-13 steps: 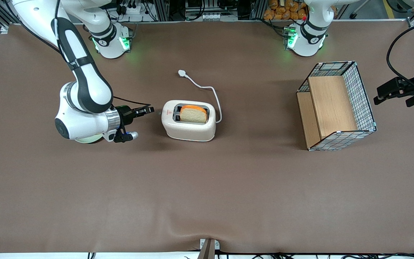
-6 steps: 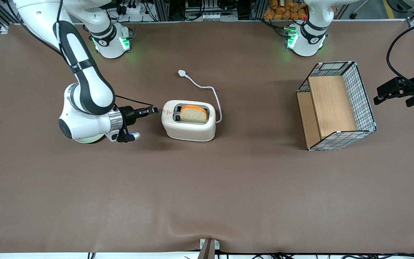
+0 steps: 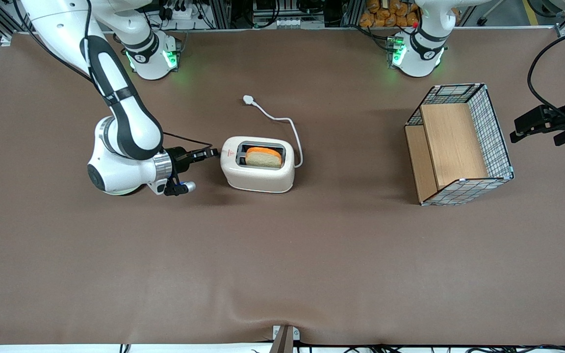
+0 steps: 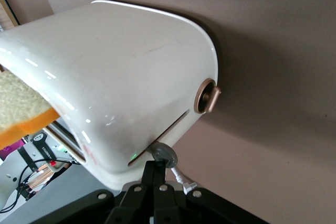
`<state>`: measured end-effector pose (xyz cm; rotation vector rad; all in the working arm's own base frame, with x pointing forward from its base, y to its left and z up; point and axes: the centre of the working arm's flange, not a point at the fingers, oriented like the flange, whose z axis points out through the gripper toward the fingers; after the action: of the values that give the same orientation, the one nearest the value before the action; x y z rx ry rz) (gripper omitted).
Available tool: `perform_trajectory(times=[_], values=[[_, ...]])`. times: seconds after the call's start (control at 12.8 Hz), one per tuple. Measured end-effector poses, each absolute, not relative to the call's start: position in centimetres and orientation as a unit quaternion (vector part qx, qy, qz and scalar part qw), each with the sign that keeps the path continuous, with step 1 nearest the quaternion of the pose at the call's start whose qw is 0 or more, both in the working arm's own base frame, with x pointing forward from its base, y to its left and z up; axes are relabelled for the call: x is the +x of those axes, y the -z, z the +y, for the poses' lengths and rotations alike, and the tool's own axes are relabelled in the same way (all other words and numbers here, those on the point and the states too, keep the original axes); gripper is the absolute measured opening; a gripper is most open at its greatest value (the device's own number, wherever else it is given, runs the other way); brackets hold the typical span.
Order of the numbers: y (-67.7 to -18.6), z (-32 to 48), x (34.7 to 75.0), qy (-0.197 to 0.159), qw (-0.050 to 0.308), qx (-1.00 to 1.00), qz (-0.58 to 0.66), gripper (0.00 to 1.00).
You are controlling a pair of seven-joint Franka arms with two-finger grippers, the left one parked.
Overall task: Press toaster button with right arm
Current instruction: 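Push the toaster lever down with the right gripper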
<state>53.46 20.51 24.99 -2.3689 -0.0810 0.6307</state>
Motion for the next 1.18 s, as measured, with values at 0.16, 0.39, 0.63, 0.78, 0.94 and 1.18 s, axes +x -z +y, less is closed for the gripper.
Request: perform_trajectory(times=[0.16, 0.39, 0.63, 0.78, 0.94, 1.18], values=[[-24.2, 20.5, 53.5, -0.239, 0.34, -0.909, -0.041, 0.01], [-23.3, 20.3, 53.4, -0.234, 0.351, -0.905, -0.061, 0.01], [-22.3, 20.1, 53.4, -0.228, 0.358, -0.903, -0.069, 0.01], [-21.1, 19.8, 53.3, -0.222, 0.367, -0.899, -0.087, 0.01], [-20.3, 19.3, 53.3, -0.221, 0.374, -0.896, -0.092, 0.01], [-19.8, 19.0, 53.3, -0.219, 0.377, -0.895, -0.098, 0.01]])
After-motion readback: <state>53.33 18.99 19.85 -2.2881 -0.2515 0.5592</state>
